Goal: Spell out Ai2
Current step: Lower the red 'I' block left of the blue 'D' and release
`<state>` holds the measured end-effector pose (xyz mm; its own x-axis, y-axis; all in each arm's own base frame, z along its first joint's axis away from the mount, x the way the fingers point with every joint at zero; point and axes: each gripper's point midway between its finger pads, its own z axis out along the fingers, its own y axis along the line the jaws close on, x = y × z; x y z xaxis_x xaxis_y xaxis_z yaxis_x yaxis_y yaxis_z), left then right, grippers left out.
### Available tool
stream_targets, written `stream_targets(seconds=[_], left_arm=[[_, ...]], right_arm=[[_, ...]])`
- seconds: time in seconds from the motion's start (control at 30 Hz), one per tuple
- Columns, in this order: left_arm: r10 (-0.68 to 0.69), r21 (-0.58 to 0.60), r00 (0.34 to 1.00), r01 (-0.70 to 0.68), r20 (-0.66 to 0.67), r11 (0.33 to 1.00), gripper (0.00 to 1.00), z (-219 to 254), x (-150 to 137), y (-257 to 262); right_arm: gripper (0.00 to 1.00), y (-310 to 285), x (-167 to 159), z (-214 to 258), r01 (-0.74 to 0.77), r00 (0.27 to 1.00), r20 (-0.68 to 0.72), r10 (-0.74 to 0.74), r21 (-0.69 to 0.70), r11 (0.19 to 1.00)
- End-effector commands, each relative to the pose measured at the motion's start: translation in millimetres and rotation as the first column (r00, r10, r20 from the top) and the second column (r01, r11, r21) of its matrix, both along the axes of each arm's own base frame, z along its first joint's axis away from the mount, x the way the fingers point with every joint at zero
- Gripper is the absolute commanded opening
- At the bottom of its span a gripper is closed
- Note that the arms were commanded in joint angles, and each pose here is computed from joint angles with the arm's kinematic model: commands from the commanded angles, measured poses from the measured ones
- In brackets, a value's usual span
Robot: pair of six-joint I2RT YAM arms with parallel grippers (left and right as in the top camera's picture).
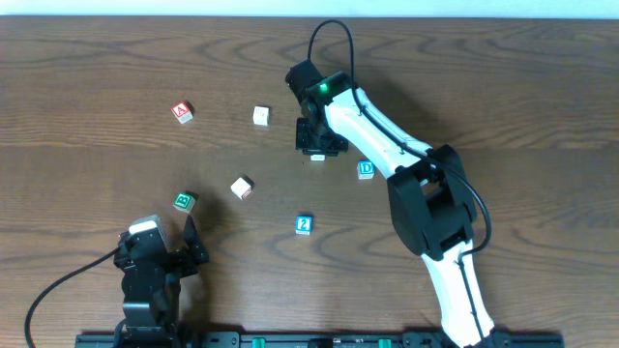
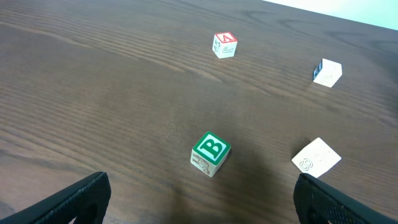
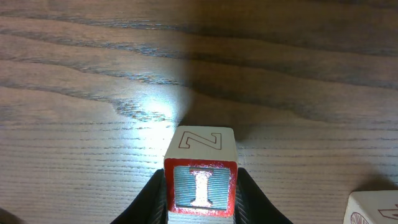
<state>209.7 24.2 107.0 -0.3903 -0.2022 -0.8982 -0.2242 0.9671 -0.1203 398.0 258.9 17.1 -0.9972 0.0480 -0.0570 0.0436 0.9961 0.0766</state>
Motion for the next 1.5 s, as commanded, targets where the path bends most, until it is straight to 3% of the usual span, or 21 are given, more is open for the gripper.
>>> stream_targets(seconds=[0.0, 0.3, 0.7, 0.8, 1.03, 1.47], left_arm=[[0.003, 0.008, 1.0, -0.003, -0.013, 1.0, 0.96, -6.9, -0.2, 1.2], [0.003, 0.008, 1.0, -0.003, -0.013, 1.0, 0.95, -6.9, -0.2, 1.2], [0.003, 0.008, 1.0, -0.003, -0.013, 1.0, 0.95, -6.9, -0.2, 1.2], [0.003, 0.008, 1.0, -0.003, -0.013, 1.0, 0.95, -6.9, -0.2, 1.2], [0.003, 0.008, 1.0, -0.003, -0.013, 1.0, 0.96, -6.9, -0.2, 1.2], [0.003, 0.008, 1.0, -0.003, -0.013, 1.0, 0.95, -6.9, -0.2, 1.2]], right_arm=[[0.09, -3.2, -10.9, -14.1, -0.022, 0.999, -0.047, 0.022, -0.01, 1.0], [0.25, -3.2, -10.9, -14.1, -0.028, 0.999, -0.047, 0.028, -0.01, 1.0], [0.35, -3.3, -10.9, -14.1, -0.037, 0.998, -0.046, 0.036, -0.01, 0.999], [0.44, -6.1, -9.0, -14.2, -0.036, 0.999, -0.036, 0.035, -0.027, 0.999], [0.52, -6.3, -3.4, -14.0, -0.033, 0.999, -0.019, 0.032, -0.019, 0.999], [0.55, -7.0, 41.3, -8.5, -0.046, 0.992, 0.123, 0.039, 0.048, 0.998]])
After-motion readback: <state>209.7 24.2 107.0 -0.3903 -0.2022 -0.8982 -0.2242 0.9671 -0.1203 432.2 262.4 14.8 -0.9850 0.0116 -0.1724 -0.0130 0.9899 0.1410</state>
